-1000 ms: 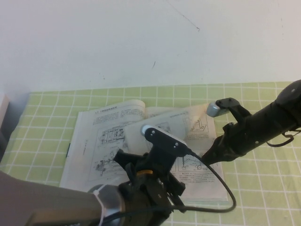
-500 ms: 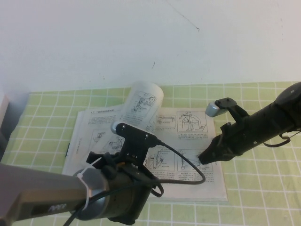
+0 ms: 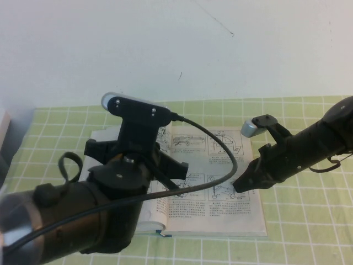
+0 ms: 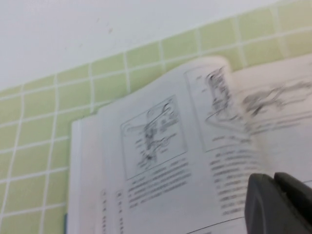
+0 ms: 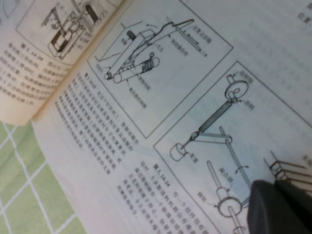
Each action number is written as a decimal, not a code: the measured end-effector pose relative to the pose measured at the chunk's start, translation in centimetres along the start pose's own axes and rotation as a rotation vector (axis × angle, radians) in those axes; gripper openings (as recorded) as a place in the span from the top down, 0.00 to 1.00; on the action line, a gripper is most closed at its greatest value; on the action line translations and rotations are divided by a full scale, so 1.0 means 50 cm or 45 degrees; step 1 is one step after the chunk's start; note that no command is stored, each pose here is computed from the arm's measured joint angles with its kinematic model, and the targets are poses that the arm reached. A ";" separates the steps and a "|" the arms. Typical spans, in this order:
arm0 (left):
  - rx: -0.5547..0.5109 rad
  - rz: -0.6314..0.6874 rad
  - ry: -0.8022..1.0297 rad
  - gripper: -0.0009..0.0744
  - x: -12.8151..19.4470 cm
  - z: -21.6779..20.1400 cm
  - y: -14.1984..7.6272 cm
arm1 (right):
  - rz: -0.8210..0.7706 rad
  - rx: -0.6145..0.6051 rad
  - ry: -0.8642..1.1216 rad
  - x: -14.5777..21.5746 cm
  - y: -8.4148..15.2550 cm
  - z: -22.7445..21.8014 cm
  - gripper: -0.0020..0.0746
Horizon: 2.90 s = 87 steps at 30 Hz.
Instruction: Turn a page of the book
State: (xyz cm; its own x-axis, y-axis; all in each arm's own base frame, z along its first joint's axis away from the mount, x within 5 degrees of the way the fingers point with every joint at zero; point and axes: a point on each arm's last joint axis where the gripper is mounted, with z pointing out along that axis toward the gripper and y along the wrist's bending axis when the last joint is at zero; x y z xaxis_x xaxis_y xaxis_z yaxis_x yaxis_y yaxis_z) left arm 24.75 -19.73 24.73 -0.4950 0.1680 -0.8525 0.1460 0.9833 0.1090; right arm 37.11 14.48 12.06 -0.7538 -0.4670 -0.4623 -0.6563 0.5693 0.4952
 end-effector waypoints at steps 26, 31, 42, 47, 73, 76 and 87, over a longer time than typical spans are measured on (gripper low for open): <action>1.185 0.044 -0.236 0.99 -0.067 -0.237 -0.026 | -0.277 0.957 -0.020 0.007 0.269 -0.456 0.98; 1.195 0.047 -0.003 0.99 -0.047 -0.213 0.007 | -0.202 1.133 -0.003 0.059 0.325 -0.533 0.98; 0.964 0.062 0.005 0.99 -0.060 -0.217 0.119 | -0.153 1.247 -0.331 0.209 0.473 -0.634 0.98; 0.852 0.129 -0.175 0.99 -0.072 -0.273 0.157 | -0.098 1.254 -0.456 0.310 0.509 -0.629 0.98; 0.548 0.250 -0.407 0.99 0.110 -0.293 0.222 | -0.224 1.226 -0.823 0.475 0.436 -0.457 0.98; 0.548 0.250 -0.407 0.99 0.110 -0.293 0.222 | -0.207 1.220 -0.786 0.480 0.434 -0.454 0.98; 0.548 0.250 -0.407 0.99 0.110 -0.293 0.222 | -0.173 1.207 -0.715 0.488 0.432 -0.448 0.98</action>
State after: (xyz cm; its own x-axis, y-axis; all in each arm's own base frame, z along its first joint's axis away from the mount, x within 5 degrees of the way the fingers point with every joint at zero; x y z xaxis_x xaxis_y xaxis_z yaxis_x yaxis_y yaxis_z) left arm 11.10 -6.87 28.71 -0.1493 0.2495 -0.9568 0.5781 0.8071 0.1203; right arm 3.82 0.22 27.92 -0.3980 -0.3285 -0.8565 -0.2611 0.9356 -0.2374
